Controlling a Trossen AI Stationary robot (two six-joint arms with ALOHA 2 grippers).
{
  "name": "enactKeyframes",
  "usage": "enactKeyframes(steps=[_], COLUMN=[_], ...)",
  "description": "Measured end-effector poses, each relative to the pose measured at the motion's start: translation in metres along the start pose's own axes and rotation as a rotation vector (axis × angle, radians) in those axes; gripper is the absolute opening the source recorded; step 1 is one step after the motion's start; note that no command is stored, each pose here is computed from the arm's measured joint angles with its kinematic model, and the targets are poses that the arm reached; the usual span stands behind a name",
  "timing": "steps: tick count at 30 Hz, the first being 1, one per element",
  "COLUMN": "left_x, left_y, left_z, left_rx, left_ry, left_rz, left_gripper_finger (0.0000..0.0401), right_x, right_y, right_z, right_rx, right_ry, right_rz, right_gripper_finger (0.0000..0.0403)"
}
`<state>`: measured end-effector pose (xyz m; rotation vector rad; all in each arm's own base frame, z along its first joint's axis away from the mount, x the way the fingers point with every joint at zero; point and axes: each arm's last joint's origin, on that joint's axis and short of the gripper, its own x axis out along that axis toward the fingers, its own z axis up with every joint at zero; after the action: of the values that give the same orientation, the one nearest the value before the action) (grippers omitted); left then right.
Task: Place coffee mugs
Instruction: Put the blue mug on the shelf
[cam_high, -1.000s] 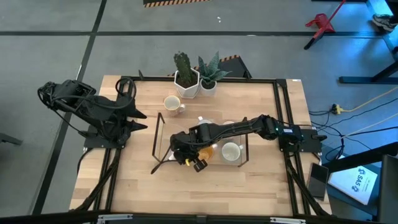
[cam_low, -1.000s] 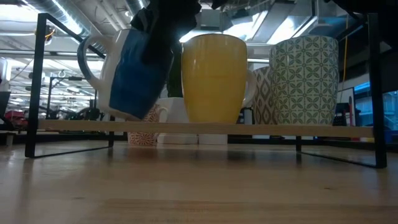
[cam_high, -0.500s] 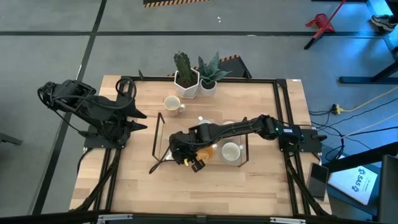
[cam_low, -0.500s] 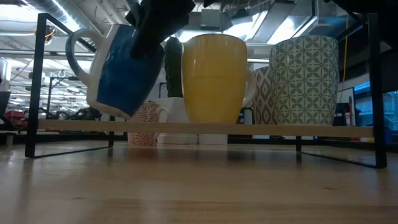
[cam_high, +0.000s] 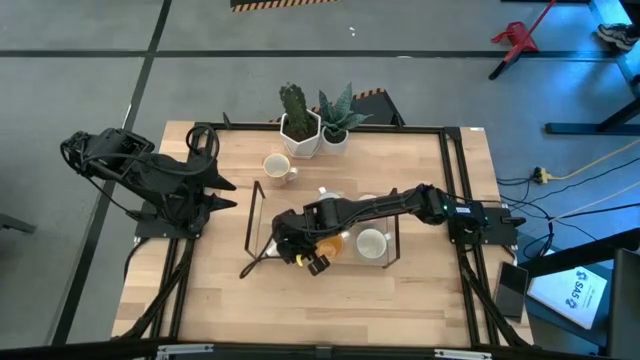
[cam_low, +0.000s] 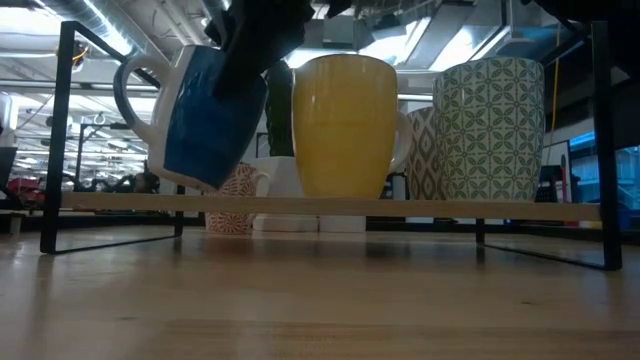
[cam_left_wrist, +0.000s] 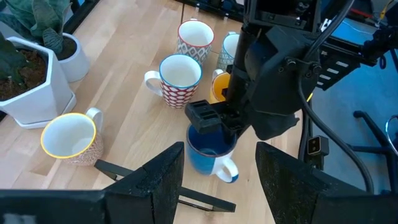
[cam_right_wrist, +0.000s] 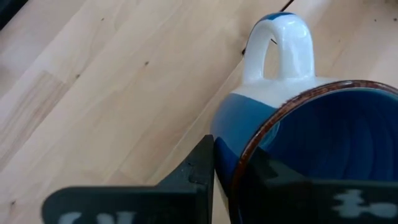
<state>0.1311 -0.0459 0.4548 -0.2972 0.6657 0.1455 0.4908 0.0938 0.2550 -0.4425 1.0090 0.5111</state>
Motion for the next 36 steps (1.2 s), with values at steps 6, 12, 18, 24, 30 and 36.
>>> enactKeyframes(steps=[6,12,18,24,30,36], left_x=[0.0,0.0,0.0,0.0,0.0,0.0], left_y=[0.0,0.0,0.0,0.0,-0.0001,-0.0001], left_z=[0.0,0.0,0.0,0.0,-0.0001,-0.0001], left_rx=[0.0,0.0,0.0,0.0,0.0,0.0], left_ry=[0.0,0.0,0.0,0.0,0.002,0.003], left_rz=[0.0,0.0,-0.001,-0.001,-0.003,-0.004], left_gripper_finger=[0.0194,0.0194,0.0194,0.0194,0.0194,0.0194], right_x=[-0.0001,0.0,0.0,0.0,0.0,-0.0001], right_y=[0.0,-0.0001,-0.0002,-0.0005,-0.0002,0.0003], right_z=[0.0,-0.0001,-0.0002,-0.0004,-0.0003,-0.0017], right_rx=[-0.002,-0.008,-0.009,-0.008,-0.015,-0.014], right_ry=[0.001,0.002,0.004,0.004,0.001,0.014], right_rz=[-0.001,-0.002,-0.007,-0.007,0.002,0.009], right_gripper_finger=[0.0035,0.0035,0.0035,0.0035,0.0035,0.0055])
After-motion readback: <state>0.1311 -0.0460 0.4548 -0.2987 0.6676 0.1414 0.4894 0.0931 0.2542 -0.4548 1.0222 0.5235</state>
